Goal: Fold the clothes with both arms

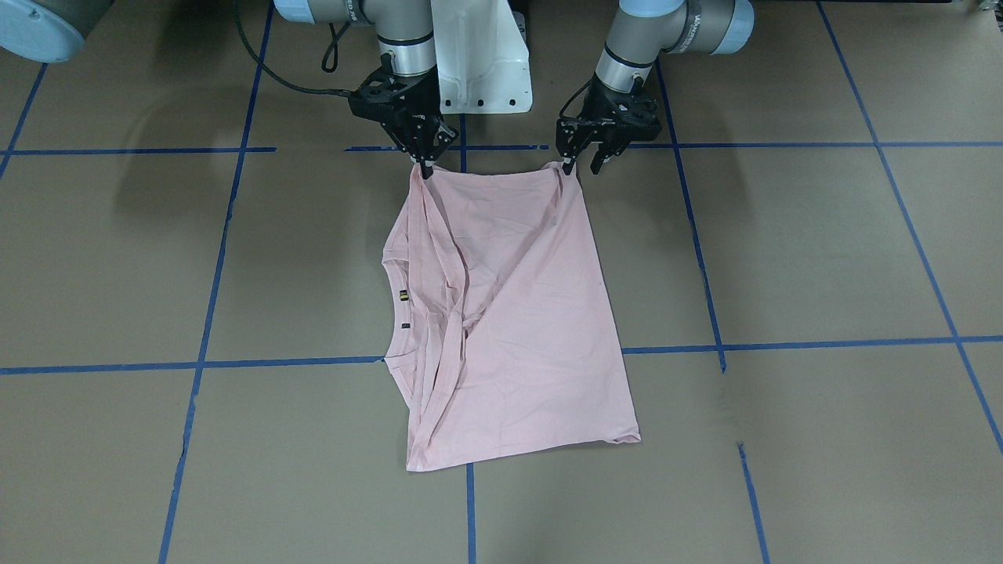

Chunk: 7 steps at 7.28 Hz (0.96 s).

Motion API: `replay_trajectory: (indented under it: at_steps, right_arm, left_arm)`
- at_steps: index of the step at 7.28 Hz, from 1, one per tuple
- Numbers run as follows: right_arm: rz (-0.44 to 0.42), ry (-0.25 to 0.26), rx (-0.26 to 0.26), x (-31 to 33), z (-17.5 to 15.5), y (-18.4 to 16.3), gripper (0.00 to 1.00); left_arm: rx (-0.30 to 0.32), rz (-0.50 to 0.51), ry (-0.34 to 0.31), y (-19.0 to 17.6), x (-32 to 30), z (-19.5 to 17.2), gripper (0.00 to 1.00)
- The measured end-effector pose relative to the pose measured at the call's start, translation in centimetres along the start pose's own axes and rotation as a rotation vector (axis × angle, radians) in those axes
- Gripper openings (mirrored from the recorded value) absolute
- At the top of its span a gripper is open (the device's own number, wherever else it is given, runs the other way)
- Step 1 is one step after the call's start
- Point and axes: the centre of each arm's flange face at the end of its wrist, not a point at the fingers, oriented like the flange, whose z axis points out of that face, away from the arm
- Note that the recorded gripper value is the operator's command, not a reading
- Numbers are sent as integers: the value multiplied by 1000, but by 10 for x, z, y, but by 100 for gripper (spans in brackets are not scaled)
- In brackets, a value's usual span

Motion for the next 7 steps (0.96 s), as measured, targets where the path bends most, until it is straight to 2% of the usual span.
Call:
replay_trajectory:
  at_steps: [1,3,6,7]
  right_arm:
    - [0,1,1,0,0,0,0]
    - [0,1,1,0,1,-1,0]
    - [1,-1,1,0,0,-1,0]
    - [1,0,2,0,1,-1,0]
  left_arm:
    - [-9,6,-2,6,1,3,52]
    - [-23,15,-5,16,1,5,34]
    - [-43,26,3,28,8,7,32]
    - [-48,29,4,31,11,9,24]
